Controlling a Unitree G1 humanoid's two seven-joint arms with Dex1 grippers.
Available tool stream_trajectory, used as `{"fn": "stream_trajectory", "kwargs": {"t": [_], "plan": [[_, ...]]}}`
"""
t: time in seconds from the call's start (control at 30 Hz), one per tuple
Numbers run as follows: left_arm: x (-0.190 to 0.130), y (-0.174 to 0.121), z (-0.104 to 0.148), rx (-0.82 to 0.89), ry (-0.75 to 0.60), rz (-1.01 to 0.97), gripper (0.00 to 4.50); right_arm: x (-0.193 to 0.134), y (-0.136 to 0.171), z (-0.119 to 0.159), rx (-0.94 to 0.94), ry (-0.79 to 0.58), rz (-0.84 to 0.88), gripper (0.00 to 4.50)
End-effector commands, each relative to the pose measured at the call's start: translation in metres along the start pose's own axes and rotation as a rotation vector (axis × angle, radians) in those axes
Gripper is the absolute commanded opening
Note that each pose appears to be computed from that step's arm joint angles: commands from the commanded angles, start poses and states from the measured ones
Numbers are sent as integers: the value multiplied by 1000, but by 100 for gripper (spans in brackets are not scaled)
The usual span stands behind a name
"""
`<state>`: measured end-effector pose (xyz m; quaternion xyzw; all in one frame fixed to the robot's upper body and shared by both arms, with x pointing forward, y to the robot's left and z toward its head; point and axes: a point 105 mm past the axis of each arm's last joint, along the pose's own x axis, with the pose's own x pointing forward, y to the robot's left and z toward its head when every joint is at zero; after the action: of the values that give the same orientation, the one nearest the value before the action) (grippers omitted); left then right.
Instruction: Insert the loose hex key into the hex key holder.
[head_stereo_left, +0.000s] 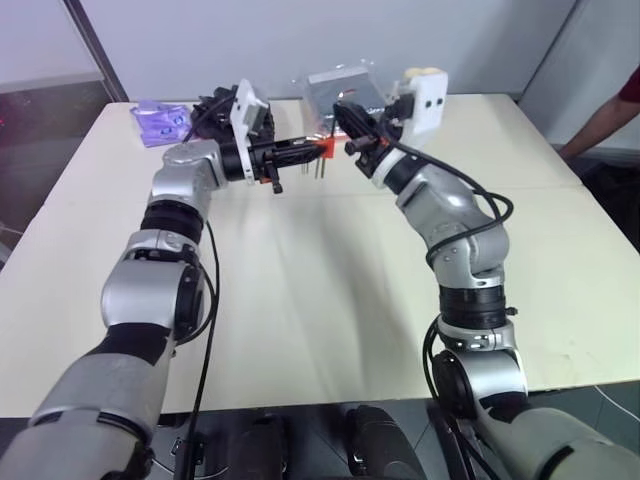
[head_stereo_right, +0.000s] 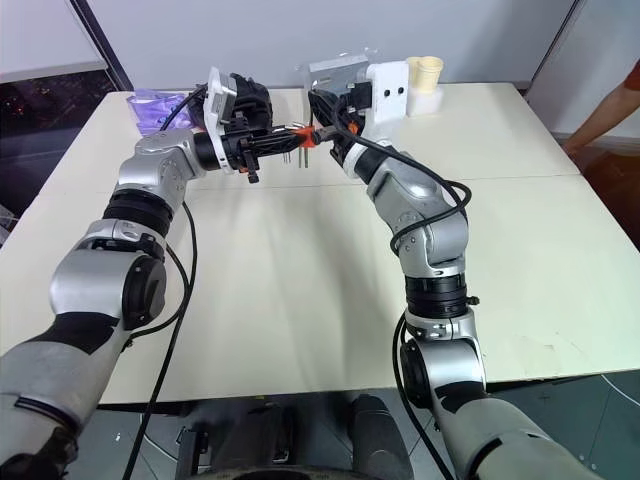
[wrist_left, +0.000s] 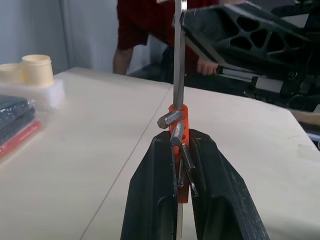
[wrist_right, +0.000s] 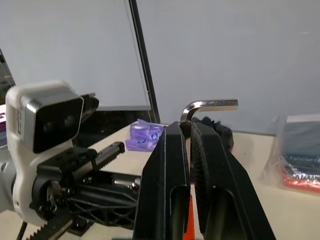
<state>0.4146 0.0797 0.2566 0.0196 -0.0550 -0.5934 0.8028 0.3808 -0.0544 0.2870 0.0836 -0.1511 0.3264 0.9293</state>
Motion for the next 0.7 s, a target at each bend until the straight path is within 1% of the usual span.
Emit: {"fn": "stream_trajectory", "kwargs": {"t": [0.03, 0.2, 0.23, 0.27, 0.33, 0.47, 0.5, 0.7], "plan": [[-1, 1, 27, 72, -61, 0, 0, -1, 4, 6, -27, -13, 21, 5], [-1, 0, 26, 71, -60, -3, 0, -1, 2, 5, -33, -8, 16, 5], [-1, 0, 26, 71, -60, -3, 0, -1, 0, 6, -40, -8, 6, 76], [-2, 0, 26, 70, -59, -3, 0, -1, -1, 6, -41, -9, -1, 109], [-2, 1, 25, 69, -58, -2, 0, -2, -4, 8, -56, -14, -6, 200], [-3, 1, 25, 69, -58, 1, 0, -4, -9, 12, -82, -17, -25, 418], [-3, 1, 25, 68, -58, 1, 0, -5, -10, 13, -90, -15, -24, 445], [-3, 1, 24, 41, -60, -4, 0, -20, -22, 23, -139, -23, -37, 445]]}}
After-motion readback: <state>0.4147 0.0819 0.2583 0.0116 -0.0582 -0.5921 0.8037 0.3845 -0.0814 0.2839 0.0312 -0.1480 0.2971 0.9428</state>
